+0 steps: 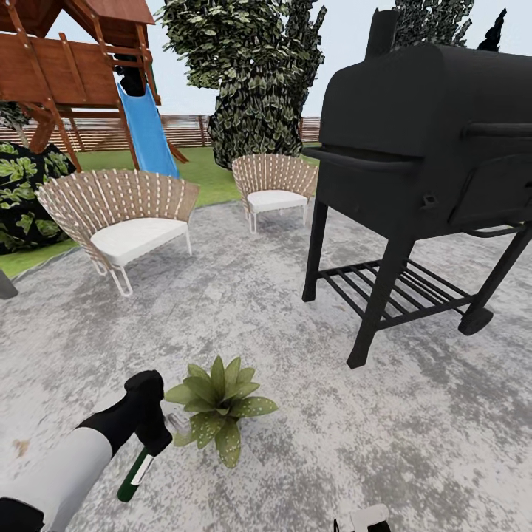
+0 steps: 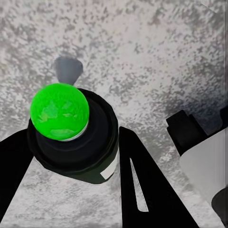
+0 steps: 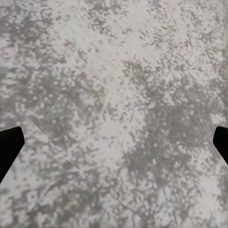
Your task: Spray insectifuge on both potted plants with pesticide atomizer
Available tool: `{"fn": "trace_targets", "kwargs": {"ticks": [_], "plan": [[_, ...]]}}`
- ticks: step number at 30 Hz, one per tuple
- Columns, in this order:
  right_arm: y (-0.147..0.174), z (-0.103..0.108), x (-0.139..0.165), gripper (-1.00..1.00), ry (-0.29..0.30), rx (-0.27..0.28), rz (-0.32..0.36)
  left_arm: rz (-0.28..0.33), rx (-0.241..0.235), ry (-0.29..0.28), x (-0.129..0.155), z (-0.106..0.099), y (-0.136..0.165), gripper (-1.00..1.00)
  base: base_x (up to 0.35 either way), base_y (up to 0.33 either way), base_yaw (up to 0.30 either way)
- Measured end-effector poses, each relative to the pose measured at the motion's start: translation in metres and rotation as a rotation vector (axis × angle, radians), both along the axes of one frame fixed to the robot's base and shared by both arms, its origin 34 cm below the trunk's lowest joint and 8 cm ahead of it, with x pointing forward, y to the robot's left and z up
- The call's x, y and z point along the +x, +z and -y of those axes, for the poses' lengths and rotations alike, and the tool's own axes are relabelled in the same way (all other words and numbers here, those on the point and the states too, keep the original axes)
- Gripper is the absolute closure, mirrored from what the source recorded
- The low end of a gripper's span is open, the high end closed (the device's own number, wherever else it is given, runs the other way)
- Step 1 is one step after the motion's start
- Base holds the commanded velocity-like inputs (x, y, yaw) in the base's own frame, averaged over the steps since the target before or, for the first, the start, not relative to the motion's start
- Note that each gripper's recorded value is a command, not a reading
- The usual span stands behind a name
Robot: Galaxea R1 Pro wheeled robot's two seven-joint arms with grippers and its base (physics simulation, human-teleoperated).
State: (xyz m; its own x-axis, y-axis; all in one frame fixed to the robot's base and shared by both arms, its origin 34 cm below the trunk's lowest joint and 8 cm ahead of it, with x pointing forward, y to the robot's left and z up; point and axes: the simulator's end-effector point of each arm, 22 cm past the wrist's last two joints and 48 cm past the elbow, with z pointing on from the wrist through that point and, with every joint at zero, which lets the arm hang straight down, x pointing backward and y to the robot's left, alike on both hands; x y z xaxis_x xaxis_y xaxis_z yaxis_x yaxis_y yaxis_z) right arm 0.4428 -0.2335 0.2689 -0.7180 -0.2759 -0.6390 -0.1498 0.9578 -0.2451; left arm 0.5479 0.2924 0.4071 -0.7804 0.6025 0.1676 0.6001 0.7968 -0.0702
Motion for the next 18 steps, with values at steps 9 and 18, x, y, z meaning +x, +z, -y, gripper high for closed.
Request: {"fn": "trace_targets", "kwargs": {"ticks": [9,18], "plan": [[0.000,0.000,0.000,-1.00,0.000,0.000,-0.001,0.018,-0.022,0.025,0.006,0.002,0.003,1.00,-0.064,0.197,-0.160],[0.000,0.001,0.001,-1.00,0.002,-0.002,0.002,-0.001,-0.037,0.000,0.000,0.022,-0.002,1.00,-0.155,0.143,-0.053]]}}
